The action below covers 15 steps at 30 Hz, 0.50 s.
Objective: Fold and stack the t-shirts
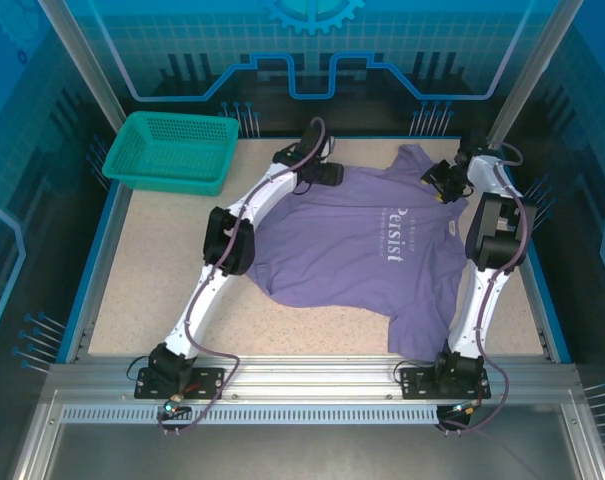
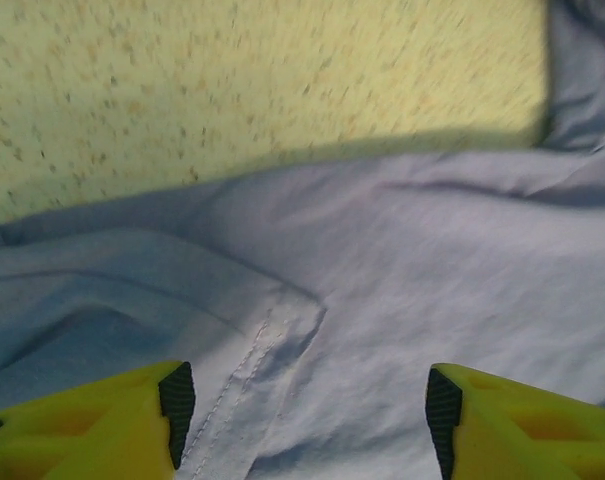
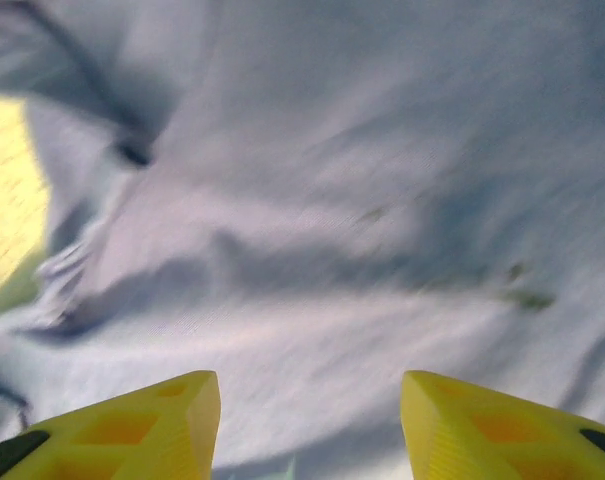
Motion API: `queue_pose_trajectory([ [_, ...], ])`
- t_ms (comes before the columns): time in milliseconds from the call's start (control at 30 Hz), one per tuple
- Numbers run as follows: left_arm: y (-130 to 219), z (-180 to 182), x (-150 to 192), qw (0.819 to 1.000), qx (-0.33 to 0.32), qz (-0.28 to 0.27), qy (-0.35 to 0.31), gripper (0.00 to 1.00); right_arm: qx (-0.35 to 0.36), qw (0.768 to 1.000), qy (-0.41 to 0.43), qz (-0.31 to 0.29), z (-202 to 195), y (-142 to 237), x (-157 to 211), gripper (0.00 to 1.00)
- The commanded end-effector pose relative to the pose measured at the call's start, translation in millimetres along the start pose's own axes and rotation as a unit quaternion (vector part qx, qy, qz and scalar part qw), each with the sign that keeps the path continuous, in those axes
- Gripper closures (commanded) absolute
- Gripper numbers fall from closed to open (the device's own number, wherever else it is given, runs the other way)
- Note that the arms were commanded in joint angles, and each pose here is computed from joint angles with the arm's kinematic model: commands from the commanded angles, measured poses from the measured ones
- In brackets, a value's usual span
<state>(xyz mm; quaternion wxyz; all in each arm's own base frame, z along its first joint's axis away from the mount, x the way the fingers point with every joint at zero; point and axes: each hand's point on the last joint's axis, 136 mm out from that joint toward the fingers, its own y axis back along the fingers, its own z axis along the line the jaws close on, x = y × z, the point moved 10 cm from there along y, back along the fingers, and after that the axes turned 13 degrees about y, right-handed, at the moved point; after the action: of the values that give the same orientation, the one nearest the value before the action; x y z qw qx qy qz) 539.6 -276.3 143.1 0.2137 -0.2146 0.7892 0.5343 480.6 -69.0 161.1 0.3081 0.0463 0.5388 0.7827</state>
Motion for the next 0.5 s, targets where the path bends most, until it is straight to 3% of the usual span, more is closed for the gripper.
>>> queue_pose_trajectory([
  [0, -8.5, -8.8, 11.5, 0.997, -0.037, 0.0, -0.062, 0.35, -0.022, 0.998, 0.046, -0.039, 26.2, 25.4, 8.2, 0.47],
  [233, -12.3, -6.6, 14.0, 0.994, -0.069, -0.007, -0.083, 0.41, -0.045, 0.994, 0.089, -0.042, 51.5, 39.9, 39.9, 0.47],
  [467, -12.9, -3.9, 15.6, 0.992, -0.087, -0.004, -0.097, 0.52, -0.066, 0.994, 0.083, -0.028, 47.4, 37.3, 59.2, 0.47],
])
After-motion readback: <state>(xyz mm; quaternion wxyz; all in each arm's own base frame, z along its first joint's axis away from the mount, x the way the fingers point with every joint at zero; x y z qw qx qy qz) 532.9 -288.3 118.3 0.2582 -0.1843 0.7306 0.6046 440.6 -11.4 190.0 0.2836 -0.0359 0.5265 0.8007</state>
